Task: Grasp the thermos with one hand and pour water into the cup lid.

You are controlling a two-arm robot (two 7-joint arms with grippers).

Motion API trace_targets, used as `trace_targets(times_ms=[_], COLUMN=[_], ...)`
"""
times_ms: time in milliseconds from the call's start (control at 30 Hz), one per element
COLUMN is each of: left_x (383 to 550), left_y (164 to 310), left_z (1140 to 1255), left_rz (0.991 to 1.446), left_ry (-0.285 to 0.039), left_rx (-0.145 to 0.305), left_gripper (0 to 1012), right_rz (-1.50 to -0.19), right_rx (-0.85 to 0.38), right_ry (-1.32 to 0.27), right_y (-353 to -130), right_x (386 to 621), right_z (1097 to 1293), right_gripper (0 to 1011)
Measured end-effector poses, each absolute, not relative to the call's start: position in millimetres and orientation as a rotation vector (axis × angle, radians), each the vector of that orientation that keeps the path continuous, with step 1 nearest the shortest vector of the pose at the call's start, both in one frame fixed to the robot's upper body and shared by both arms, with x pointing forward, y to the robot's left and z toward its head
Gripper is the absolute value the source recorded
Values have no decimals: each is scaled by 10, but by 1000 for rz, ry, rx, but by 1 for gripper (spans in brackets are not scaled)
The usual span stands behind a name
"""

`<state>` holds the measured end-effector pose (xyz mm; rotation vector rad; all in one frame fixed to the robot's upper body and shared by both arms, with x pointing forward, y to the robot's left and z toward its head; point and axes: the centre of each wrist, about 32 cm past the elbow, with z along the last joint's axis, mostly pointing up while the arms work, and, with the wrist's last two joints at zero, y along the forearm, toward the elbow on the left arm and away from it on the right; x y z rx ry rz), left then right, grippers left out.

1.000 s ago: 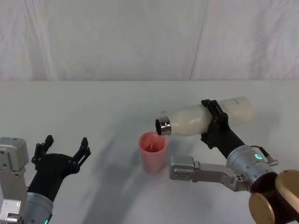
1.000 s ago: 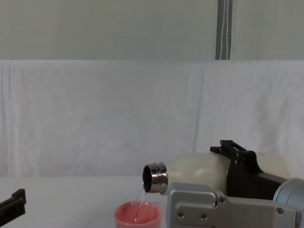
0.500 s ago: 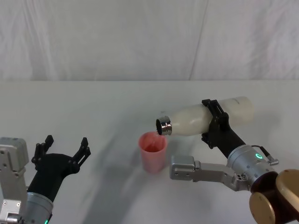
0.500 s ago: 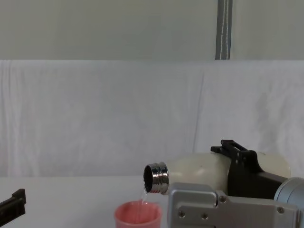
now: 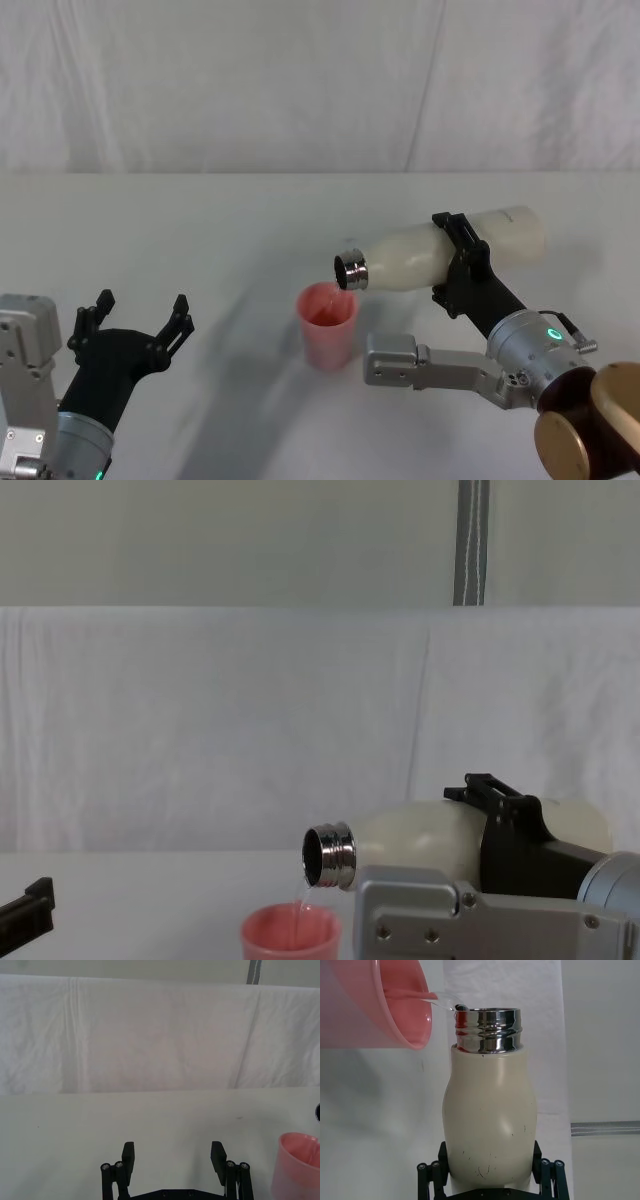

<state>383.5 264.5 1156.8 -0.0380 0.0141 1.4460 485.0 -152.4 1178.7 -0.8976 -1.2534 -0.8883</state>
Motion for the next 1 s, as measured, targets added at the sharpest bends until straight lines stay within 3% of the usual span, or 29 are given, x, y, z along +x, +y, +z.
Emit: trace_targets(times_ms=[1000], left_x=[3835], left_y=[2645], left_z=[11568], left_rz=[1446], left_ry=[14], left_rx=[-38], left_gripper=[1001], right_rz=[-936], right_rx=[-784], right_ry=[-1124], right_y=[-1538], right_x=[4863], right_z=[11889], right_gripper=[951])
